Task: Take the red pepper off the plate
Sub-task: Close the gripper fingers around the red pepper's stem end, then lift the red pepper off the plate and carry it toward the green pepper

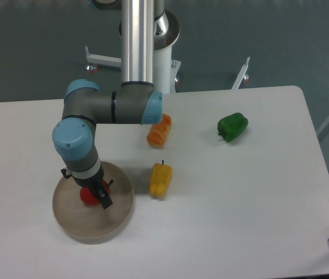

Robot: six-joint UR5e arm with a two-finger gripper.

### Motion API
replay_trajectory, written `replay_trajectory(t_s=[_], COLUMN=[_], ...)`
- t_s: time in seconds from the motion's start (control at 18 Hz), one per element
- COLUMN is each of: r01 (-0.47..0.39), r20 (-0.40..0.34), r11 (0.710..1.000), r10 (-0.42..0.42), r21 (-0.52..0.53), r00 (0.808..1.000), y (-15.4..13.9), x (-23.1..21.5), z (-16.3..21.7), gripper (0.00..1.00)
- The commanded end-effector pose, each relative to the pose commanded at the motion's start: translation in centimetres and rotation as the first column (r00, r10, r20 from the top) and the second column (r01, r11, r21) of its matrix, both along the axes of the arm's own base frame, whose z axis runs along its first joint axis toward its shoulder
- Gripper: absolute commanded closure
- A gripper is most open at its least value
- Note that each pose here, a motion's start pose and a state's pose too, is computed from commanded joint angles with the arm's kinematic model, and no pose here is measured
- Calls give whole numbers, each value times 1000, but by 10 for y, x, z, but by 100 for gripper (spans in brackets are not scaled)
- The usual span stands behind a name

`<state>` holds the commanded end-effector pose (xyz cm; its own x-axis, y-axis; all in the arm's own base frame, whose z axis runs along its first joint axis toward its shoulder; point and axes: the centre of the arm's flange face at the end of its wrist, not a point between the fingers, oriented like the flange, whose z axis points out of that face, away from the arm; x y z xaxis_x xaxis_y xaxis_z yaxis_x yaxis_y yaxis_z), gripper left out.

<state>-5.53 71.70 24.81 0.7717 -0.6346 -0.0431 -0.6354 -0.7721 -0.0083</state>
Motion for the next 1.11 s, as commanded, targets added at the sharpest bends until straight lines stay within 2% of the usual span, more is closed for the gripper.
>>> replay_trajectory(t_s=[0.06, 0.11, 0.39, 0.5, 0.83, 1.11], r01=[3, -1, -36, -73, -222, -165], r20=[0, 1, -2, -6, 69, 75], r11=[1000, 1000, 998, 994, 971, 986], r10=[-3, 1, 36, 74, 216, 163], r21=[6, 13, 53, 78, 93, 19], r00=[1000, 1000, 999, 997, 974, 984], y=[1, 2, -5, -13, -55, -105], x=[1, 1, -7, -29, -140, -236], z=[3, 9, 47, 69, 137, 167], gripper=[73, 83, 83, 83, 83, 87])
